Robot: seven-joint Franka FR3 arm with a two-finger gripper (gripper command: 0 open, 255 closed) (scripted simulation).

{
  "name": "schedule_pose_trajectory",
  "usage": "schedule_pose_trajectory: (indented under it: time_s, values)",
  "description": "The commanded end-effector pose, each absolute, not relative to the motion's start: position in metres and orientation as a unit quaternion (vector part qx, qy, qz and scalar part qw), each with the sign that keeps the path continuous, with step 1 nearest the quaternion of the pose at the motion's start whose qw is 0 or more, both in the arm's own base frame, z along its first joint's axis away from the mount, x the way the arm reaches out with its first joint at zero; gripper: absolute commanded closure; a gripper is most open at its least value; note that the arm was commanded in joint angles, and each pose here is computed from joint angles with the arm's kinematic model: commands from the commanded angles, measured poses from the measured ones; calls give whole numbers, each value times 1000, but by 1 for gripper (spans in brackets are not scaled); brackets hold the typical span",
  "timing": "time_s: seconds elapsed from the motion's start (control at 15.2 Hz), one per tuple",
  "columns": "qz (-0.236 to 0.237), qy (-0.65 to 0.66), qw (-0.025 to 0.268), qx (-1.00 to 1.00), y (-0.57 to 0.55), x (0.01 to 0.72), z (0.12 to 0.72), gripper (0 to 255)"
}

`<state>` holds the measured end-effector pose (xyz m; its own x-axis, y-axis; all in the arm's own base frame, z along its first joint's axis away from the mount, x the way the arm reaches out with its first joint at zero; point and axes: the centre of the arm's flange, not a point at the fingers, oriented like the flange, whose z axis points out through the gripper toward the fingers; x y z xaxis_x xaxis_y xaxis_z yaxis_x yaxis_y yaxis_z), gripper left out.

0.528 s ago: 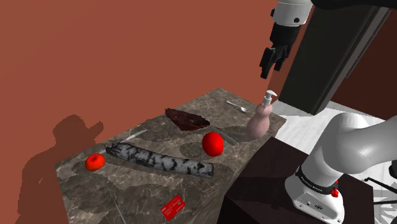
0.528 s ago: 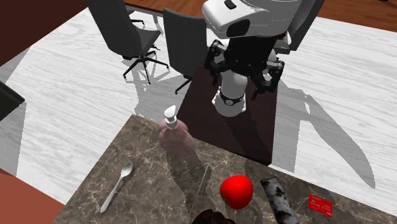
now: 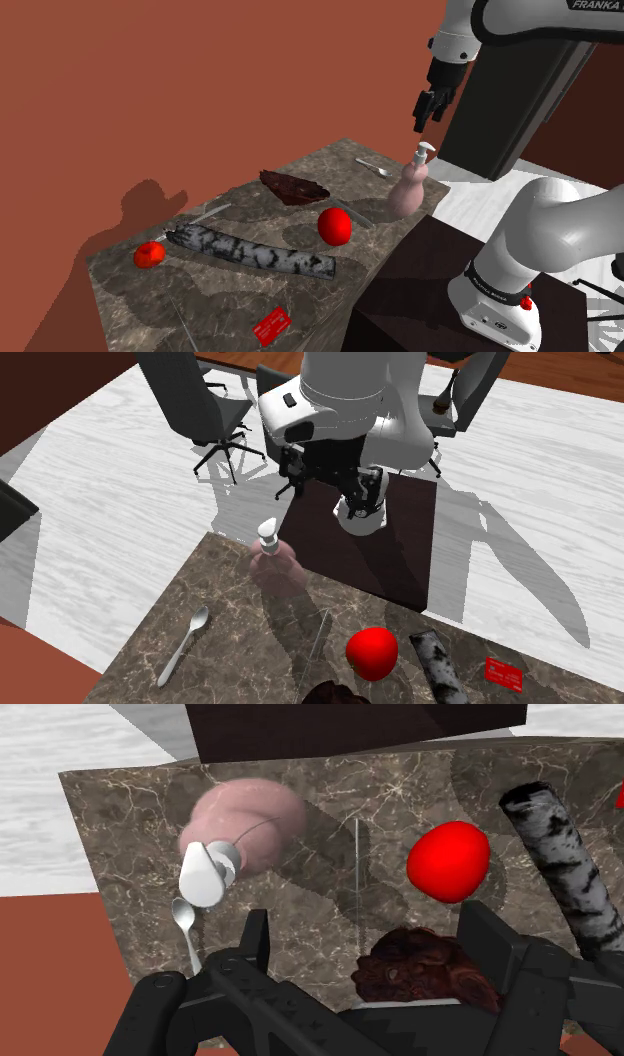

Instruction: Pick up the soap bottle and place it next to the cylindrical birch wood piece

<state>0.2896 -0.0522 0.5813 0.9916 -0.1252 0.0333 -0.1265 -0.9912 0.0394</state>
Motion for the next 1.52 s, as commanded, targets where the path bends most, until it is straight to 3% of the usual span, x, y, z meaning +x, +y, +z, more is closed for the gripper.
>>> schedule_pose_trajectory:
  time_s: [0.0,0.59,1.45]
  values:
    - [15,-63,18,998,-75,290,566,0]
    - [12,-63,4,998,-171,294,495,0]
    - [12,-63,4,998,-171,295,455,0]
